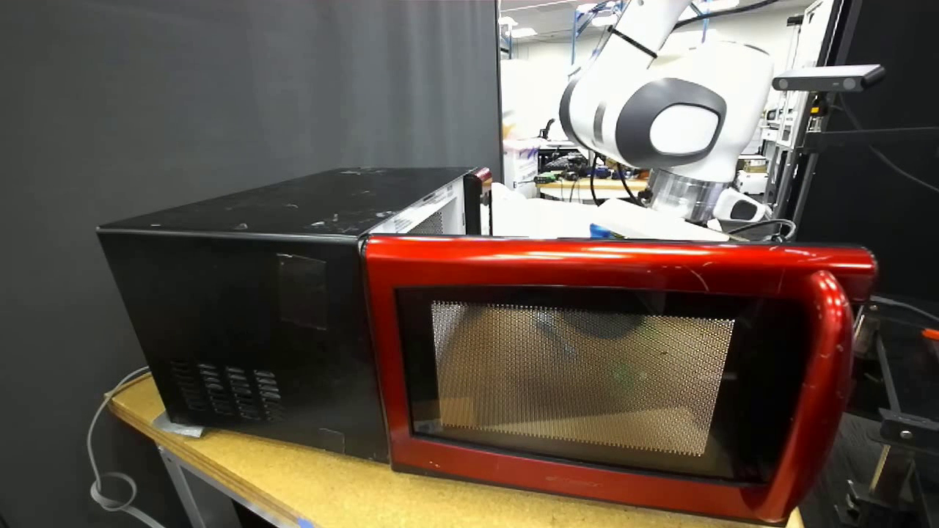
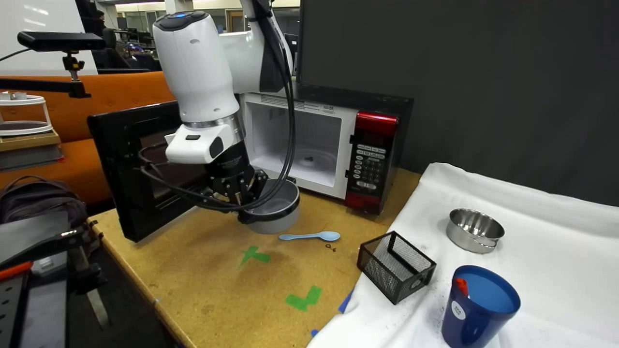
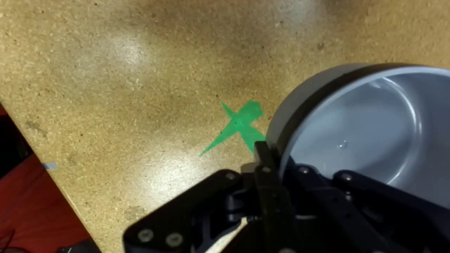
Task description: Put the gray dish in the microwave
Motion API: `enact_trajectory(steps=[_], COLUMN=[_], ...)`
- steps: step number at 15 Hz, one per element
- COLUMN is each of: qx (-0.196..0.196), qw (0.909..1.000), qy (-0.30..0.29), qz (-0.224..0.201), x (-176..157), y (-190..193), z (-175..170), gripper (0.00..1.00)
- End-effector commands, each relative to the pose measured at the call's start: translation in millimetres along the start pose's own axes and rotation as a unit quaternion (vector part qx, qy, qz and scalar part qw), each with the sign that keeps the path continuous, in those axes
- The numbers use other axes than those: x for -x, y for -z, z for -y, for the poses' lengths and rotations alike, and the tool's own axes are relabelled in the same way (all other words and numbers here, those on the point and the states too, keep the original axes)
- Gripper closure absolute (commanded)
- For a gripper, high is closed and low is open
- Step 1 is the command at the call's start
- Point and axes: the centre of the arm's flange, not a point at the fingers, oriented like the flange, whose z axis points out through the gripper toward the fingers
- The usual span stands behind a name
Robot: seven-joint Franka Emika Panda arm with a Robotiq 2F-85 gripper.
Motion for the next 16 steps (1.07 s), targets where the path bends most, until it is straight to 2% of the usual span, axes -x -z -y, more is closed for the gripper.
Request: enact_trajectory(steps=[1,4,13,14,16], qx=[0.000,-0.002,-0.002,-0.002,-0.008], qw=[0.9996,0.9981,0.9979,0.9979,0.9964], qy=[0.027,0.061,0.065,0.065,0.084], qz=[0.004,0.008,0.007,0.007,0.009], x=[4.7,9.2,7.4,7.4,9.1], y=[0.5,1.4,1.3,1.3,4.3], z=[-0.5,0.0,0.4,0.4,5.1], gripper=[0.94,0.94,0.94,0.99,0.99])
